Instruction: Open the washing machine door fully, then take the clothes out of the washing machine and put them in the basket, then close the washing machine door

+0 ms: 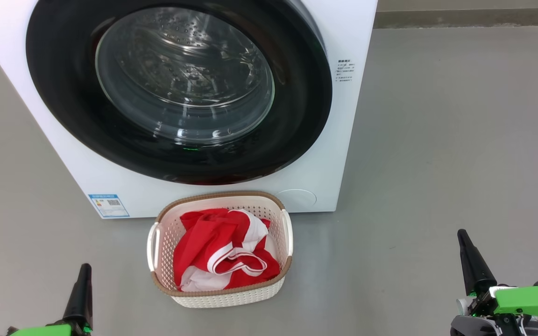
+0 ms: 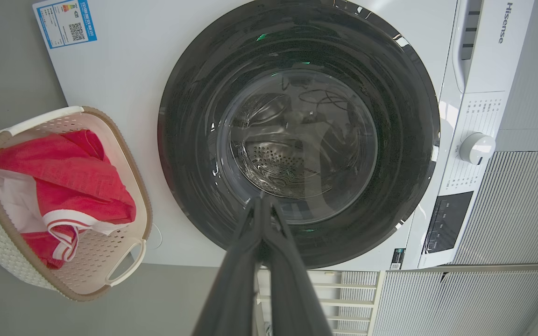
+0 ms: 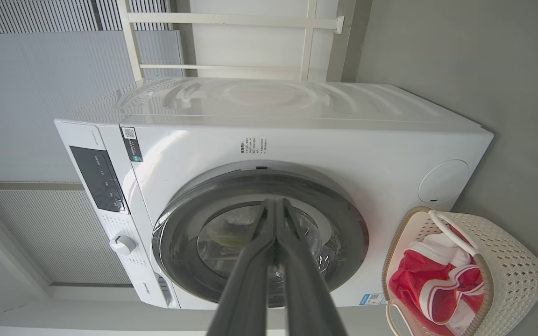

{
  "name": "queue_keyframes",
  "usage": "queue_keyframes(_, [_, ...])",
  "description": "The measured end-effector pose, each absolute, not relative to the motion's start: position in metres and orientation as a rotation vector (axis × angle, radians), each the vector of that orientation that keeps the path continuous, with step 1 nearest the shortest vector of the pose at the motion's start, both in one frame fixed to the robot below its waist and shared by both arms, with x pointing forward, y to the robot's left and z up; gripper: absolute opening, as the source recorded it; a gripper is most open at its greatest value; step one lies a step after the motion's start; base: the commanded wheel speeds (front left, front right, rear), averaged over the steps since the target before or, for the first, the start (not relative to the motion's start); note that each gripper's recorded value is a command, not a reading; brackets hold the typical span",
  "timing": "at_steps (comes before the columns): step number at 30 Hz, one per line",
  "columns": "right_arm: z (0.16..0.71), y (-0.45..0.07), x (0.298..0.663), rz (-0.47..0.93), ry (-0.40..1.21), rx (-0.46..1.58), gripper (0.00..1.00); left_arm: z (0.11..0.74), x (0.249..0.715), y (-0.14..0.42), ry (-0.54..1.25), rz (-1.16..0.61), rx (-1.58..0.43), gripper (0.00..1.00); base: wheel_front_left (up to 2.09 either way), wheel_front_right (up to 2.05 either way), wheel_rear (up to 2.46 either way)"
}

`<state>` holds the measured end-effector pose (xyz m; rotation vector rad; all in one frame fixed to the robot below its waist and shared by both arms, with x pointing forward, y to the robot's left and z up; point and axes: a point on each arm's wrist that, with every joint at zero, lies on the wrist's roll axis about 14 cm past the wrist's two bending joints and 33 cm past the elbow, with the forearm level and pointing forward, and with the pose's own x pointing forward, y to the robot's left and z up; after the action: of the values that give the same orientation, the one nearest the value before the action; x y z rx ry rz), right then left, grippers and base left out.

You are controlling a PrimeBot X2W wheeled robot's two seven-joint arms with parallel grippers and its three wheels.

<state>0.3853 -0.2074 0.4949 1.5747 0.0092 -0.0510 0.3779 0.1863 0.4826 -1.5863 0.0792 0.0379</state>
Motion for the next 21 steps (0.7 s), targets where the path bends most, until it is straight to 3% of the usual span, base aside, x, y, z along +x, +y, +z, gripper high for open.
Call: queue_keyframes(21, [0.4948,-0.2081,0.3851,-0.052,0.008,1.577,0.00,0.4827,0.3779,0.1866,0.079,0.038,-1.587,0.00,0.00,0.00,0.00])
